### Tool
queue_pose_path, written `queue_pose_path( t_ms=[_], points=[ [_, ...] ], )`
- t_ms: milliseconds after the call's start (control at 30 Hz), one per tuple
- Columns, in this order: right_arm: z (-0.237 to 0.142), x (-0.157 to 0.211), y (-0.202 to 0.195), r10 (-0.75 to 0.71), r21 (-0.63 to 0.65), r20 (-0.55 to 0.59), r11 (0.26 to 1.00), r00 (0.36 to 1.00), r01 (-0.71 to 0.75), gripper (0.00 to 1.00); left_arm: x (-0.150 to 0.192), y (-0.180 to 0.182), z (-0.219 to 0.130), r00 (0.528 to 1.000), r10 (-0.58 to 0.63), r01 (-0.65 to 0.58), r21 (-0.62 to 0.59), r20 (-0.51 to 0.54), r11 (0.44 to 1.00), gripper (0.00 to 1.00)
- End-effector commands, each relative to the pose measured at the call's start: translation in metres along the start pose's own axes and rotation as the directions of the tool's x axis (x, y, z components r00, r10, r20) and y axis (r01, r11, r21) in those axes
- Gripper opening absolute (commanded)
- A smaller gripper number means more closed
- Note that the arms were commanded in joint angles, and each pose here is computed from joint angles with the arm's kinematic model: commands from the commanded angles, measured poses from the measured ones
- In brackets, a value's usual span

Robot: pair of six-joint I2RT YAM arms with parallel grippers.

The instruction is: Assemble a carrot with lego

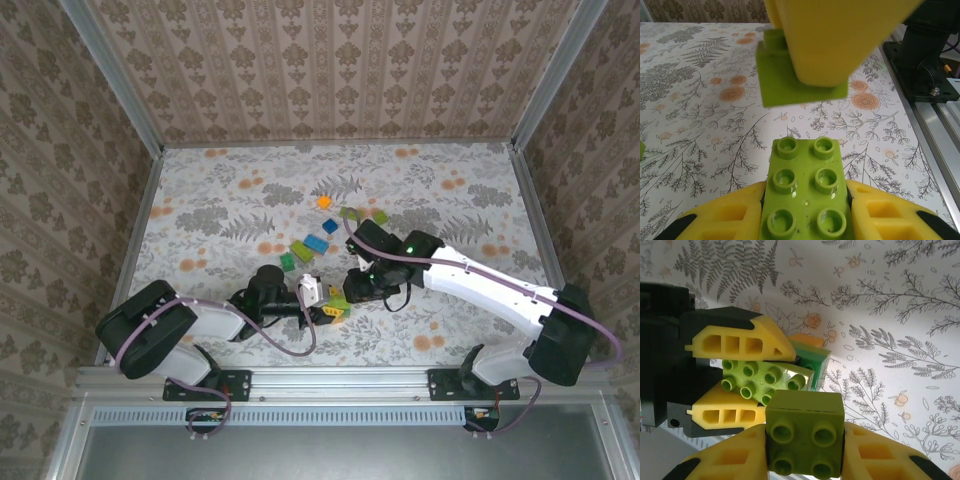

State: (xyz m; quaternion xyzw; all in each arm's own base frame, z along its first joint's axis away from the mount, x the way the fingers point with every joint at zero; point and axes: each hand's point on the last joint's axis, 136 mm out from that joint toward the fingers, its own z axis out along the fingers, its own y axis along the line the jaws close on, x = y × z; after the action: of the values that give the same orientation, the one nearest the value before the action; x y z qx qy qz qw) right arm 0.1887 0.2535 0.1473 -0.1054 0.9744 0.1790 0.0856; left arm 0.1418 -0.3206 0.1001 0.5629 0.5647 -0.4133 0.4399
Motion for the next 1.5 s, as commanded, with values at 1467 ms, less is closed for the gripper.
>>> queue_pose_path(
  t_ms=[1467],
  points=[
    [0.028,0.018,-0.037,0.104,0.251,-0.008,0.963,0.995,-0.099,0.19,0.044,0.001,0.005,0.989,-0.055,0.054,-0.009,-0.136,0.998,0.32]
  ],
)
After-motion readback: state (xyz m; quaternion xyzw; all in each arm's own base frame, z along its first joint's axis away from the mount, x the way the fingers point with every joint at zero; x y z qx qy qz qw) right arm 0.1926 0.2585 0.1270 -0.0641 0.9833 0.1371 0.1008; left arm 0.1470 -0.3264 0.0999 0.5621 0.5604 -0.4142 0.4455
